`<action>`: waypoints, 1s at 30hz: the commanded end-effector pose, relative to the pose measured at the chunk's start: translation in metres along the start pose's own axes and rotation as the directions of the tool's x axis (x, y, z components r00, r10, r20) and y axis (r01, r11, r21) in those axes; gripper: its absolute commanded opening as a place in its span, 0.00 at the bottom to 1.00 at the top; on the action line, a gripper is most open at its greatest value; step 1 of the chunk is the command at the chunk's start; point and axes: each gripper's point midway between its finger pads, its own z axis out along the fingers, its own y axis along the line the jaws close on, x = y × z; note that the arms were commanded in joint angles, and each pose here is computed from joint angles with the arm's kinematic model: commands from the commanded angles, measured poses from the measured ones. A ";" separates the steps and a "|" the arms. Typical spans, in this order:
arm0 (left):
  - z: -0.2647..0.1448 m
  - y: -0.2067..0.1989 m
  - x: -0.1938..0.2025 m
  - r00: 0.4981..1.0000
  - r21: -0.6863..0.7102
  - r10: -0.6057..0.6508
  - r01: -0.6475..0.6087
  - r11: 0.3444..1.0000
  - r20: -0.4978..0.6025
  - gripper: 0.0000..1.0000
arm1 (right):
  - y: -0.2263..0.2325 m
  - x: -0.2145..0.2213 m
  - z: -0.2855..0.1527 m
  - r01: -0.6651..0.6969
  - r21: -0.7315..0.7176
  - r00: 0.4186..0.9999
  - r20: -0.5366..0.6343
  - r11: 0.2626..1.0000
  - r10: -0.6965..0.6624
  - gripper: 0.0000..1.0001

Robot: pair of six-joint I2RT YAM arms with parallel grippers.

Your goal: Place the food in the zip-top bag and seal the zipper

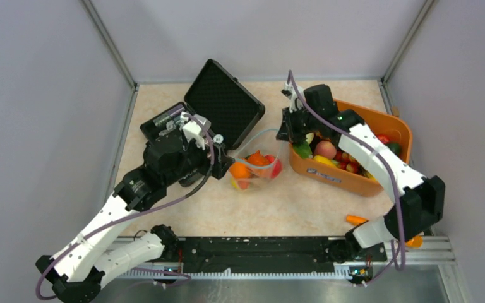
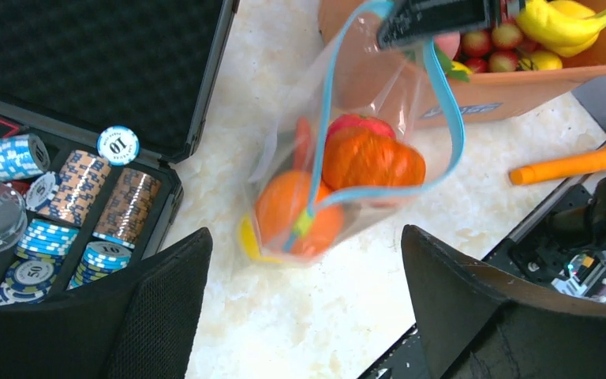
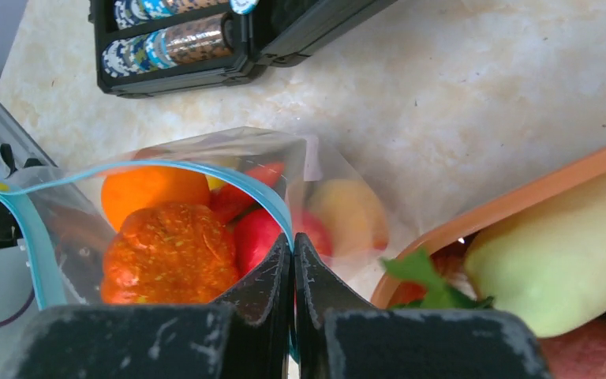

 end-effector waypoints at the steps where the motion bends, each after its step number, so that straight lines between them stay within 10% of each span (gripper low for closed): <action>1: 0.009 0.002 -0.005 0.992 0.021 0.019 -0.022 1.000 0.127 0.89 | 0.009 -0.034 0.001 0.022 -0.111 0.999 0.047 0.994 -0.017 0.00; 10: 0.011 0.002 -0.004 0.895 0.053 0.212 -0.252 0.966 0.392 0.97 | -0.011 -0.032 0.013 0.040 -0.081 0.999 0.021 0.996 -0.039 0.00; 19: 0.023 -0.002 0.019 0.860 0.094 0.342 -0.403 0.910 0.380 0.99 | -0.022 -0.034 0.013 0.055 -0.072 0.998 0.022 0.996 -0.054 0.00; 30: 0.012 0.001 0.007 0.820 0.208 0.238 -0.393 0.896 0.521 0.99 | -0.021 -0.033 0.011 0.079 -0.083 0.997 0.022 0.993 -0.077 0.00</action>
